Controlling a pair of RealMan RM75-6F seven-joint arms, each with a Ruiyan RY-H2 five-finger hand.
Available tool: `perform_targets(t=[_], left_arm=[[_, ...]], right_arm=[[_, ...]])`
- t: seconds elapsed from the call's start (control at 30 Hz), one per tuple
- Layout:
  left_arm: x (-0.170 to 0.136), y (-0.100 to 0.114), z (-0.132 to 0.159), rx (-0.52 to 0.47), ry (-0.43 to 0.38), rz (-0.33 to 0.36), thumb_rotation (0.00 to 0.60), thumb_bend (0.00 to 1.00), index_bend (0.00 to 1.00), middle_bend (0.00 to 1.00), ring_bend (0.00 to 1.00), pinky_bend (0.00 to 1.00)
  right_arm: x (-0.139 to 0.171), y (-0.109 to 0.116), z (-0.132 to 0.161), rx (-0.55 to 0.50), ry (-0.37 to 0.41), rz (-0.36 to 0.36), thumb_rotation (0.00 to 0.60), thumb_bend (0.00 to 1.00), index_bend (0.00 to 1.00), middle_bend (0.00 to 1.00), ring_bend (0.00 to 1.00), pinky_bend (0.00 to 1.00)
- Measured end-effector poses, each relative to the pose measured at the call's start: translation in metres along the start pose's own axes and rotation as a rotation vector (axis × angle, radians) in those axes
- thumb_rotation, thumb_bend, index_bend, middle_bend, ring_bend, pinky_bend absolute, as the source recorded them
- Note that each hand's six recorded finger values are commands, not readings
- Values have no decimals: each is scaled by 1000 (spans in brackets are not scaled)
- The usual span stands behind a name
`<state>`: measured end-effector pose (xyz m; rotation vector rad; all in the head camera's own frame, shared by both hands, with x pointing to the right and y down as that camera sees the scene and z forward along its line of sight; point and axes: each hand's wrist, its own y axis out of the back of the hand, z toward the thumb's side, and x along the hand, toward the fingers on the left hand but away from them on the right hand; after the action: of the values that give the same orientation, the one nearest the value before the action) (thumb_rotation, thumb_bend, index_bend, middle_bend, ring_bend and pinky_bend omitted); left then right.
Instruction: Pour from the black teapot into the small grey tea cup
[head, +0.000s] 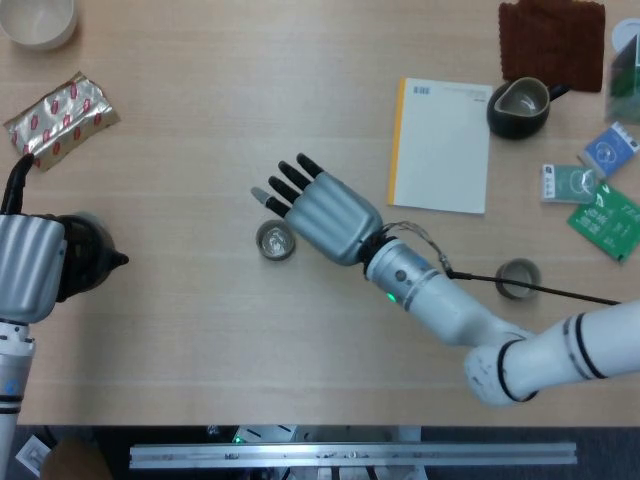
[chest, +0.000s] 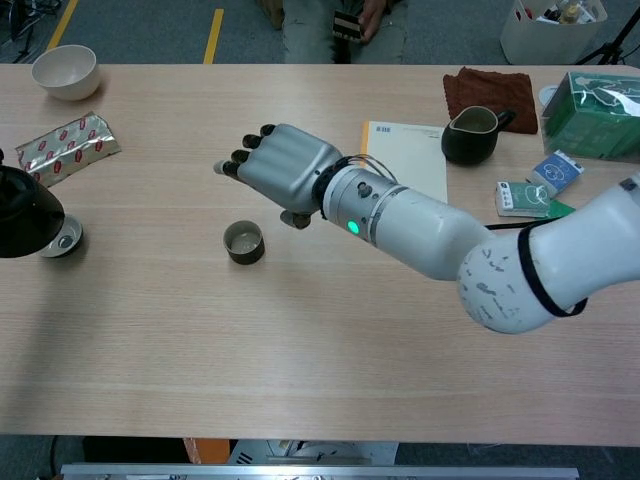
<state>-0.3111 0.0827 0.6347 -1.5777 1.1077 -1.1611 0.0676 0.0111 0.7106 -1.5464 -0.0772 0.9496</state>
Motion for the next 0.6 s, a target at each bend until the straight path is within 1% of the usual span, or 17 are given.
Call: perform_targets(t=[0.13,0.27,0.43,0.53,0.6], left_arm=[[5,-2,3,1,-11,-3,600,271,947,1000,809,13],[9,-7,6,0,-21,-12,600,271,946,1000,808,13],[16,-15,12,6,-35,-29,600,271,946,999,807,13],[22,-19,19,10,-49,-38,600,271,945,998,806,13],[24,-21,23,11,-57,-41,600,271,945,998,806,13]], right_arm=[[34,10,-37,-7,-42,-22,600,315,72,142,80,128],[70,10,-73,-24,-102,-37,600,314,73,142,80,128],[122,-1,-120,-36,-192,-48,600,313,72,142,80,128],[149,-12,-141,-55,-240,-50,600,313,72,142,80,128],[163,-17,-149,-76,-259,-57,600,313,73,142,80,128]])
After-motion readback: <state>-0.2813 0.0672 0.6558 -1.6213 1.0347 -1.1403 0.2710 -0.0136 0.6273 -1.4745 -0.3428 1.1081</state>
